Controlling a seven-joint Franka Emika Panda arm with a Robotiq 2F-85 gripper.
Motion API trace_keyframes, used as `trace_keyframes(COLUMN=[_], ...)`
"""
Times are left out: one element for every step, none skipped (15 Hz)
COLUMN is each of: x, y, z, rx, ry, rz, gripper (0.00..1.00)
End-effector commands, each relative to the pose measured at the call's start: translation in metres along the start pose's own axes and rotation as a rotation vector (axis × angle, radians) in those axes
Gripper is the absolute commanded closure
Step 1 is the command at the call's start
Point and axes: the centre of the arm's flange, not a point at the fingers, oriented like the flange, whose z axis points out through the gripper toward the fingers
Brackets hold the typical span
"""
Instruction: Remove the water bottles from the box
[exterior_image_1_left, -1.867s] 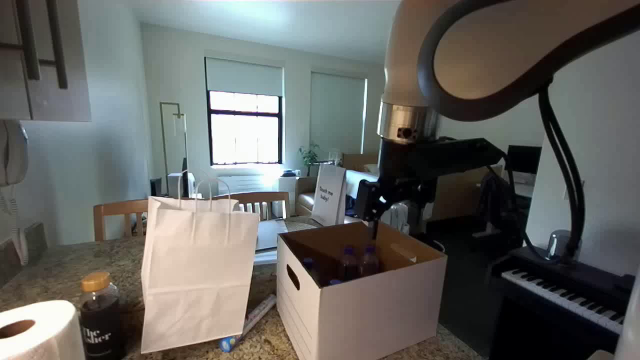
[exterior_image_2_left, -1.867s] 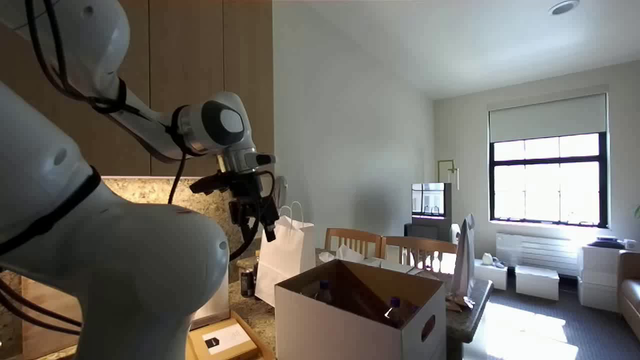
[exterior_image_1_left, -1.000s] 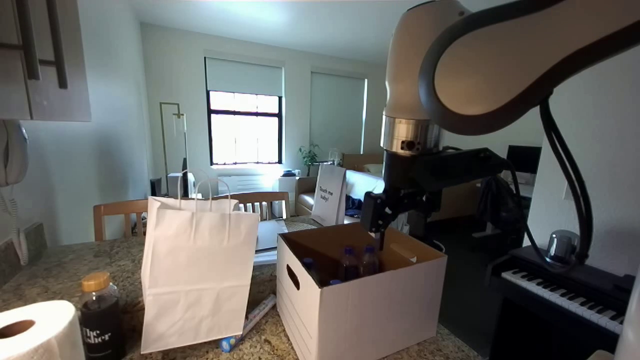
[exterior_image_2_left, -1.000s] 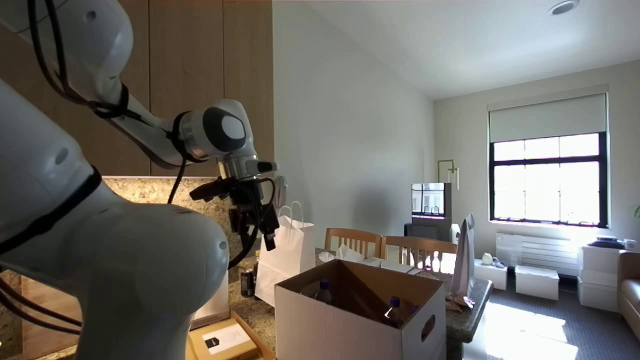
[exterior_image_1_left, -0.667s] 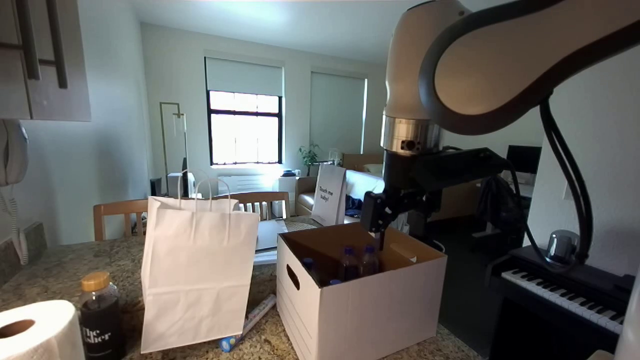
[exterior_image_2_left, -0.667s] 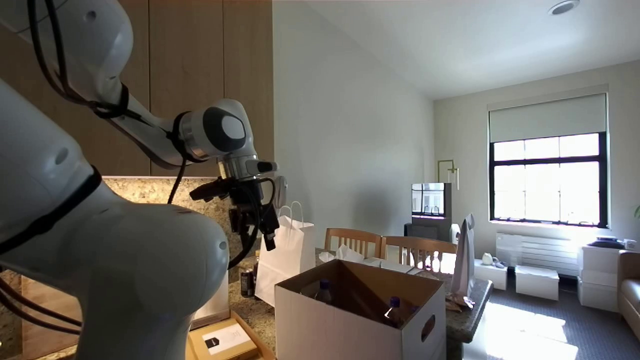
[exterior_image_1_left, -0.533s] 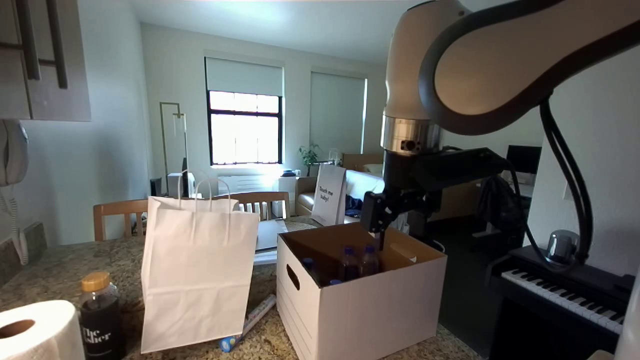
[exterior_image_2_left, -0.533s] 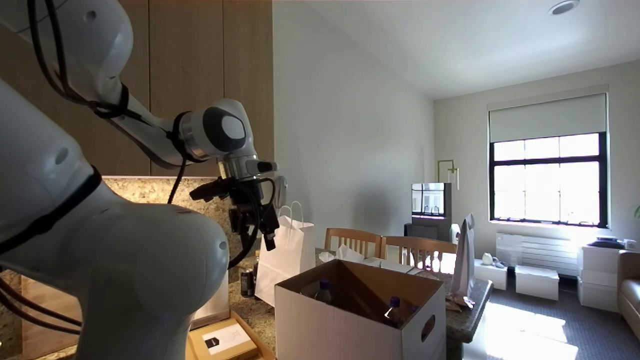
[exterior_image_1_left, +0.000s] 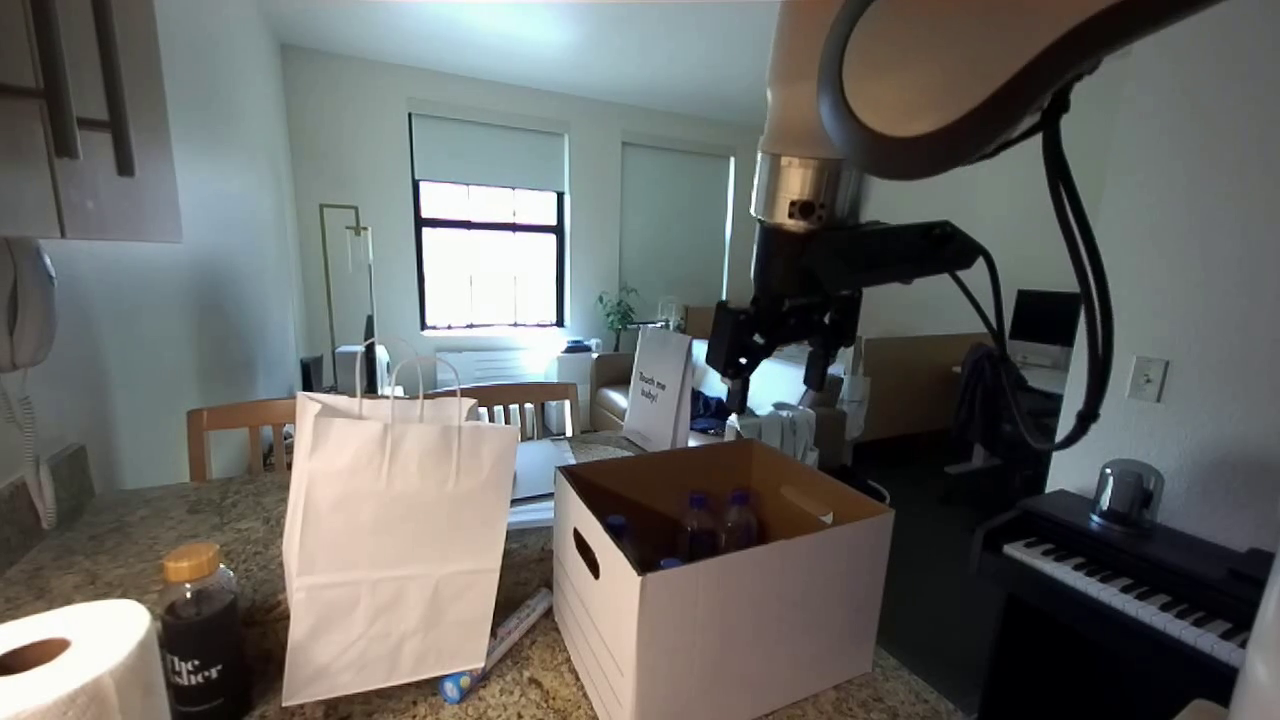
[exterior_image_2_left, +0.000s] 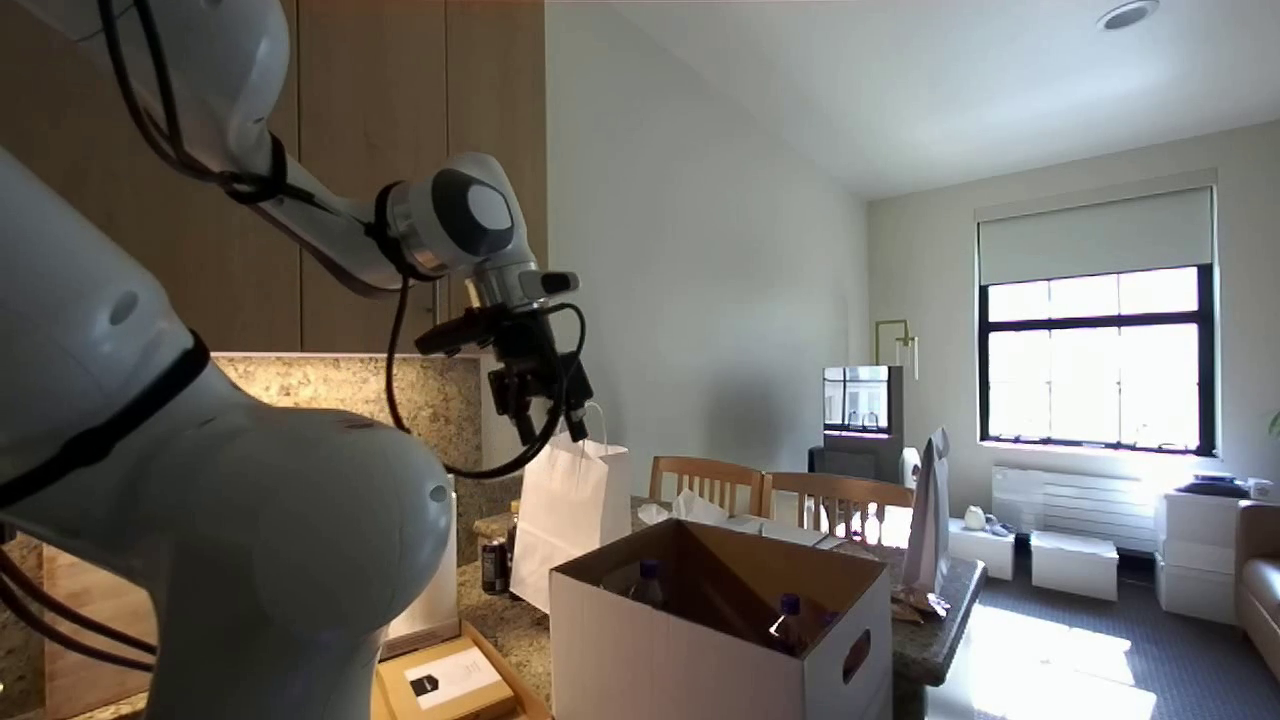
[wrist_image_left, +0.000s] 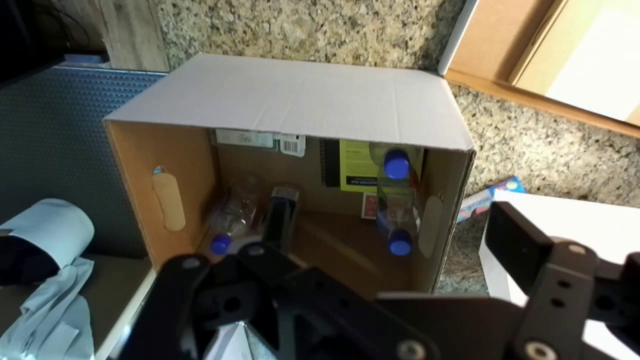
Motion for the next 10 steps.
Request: trace_keyframes(x=[0.054,0.062,0.074,0.086,0.098,0.105,0.109,0.088,0.095,0.100], y=[0.041,0.054,0.066,0.077,0.089,0.099,0.108,0.096,0.103,0.106], z=[-0.020,-0.022,-0.021,-0.019,-0.016,-0.015,-0.014,-0.014,-0.011,-0.009], rx=[0.019,0.032,0.044,0.034,0.031,0.044,0.056,0.061,0.069,0.073], ry=[-0.064,-0.098,-0.115,-0.116,-0.130,-0.141,-0.145,-0.111,-0.122,-0.129], rz=[-0.067,-0.135,-0.160,-0.158,-0.160,-0.173,-0.182,-0.135,-0.141,-0.144], gripper=[0.00,0.00,0.00,0.00,0.00,0.00,0.00,0.00,0.00,0.00])
